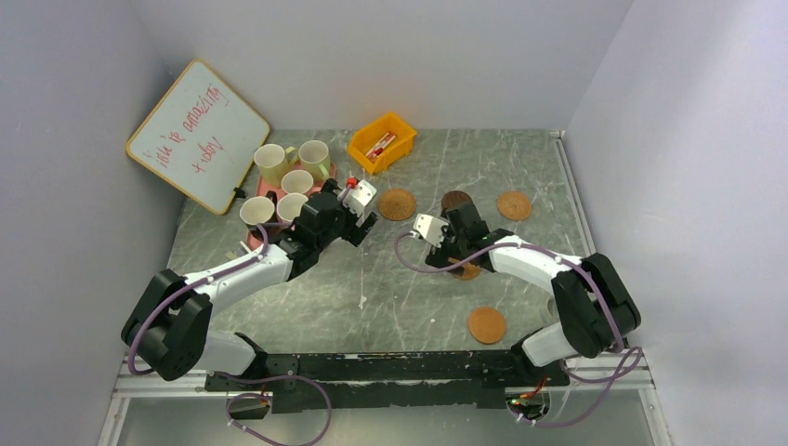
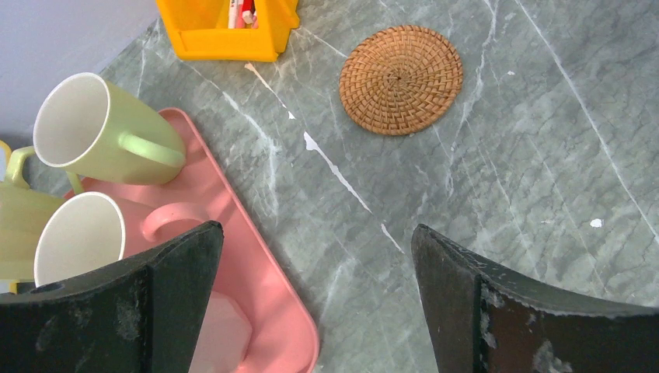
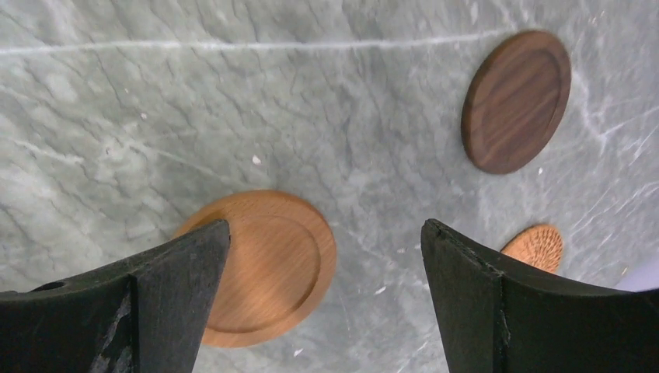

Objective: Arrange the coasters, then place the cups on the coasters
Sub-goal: Move the coaster to the center of the board.

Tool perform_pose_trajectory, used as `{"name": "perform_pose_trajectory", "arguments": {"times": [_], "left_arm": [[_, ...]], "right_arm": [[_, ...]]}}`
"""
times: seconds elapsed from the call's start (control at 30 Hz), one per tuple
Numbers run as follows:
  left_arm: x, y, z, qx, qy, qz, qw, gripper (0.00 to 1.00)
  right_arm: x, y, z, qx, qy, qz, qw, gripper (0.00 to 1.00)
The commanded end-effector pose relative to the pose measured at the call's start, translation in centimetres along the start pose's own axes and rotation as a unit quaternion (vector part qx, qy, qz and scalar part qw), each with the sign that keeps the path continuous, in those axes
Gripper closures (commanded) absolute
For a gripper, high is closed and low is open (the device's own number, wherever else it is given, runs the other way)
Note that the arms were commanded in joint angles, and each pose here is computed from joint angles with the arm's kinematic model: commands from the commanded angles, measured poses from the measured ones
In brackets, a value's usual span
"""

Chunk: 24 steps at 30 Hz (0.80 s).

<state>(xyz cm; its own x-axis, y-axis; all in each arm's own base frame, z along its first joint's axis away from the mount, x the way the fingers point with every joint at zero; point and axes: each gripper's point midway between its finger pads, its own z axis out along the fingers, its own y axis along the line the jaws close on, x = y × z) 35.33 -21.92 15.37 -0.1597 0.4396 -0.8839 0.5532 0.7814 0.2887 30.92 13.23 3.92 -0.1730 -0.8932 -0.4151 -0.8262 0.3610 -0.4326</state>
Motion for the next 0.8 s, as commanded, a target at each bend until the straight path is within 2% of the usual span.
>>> {"name": "perform_pose_trajectory", "arguments": {"times": [0.0,0.53,0.77], "left_arm": [[-1.5,0.6,-0.1,-0.010,-0.026,-0.010,1.000,0.04],[-1.4,0.9,-0.1,-0.016,-0.025,-0.010,1.000,0.04],[-1.3,0.9,0.0,-0.016,-0.023,-0.011,1.000,0.04]], "right_arm": [[-1.0,3.7,1.4,-0.062,-0.010,-0.023,0.998,0.00],[-6.6,6.0,3.1,-0.083,-0.049,-0.048,0.994,0.00],[-7.1,6.1,3.1,-0.067,-0.057,-0.059,0.994,0.00]]}}
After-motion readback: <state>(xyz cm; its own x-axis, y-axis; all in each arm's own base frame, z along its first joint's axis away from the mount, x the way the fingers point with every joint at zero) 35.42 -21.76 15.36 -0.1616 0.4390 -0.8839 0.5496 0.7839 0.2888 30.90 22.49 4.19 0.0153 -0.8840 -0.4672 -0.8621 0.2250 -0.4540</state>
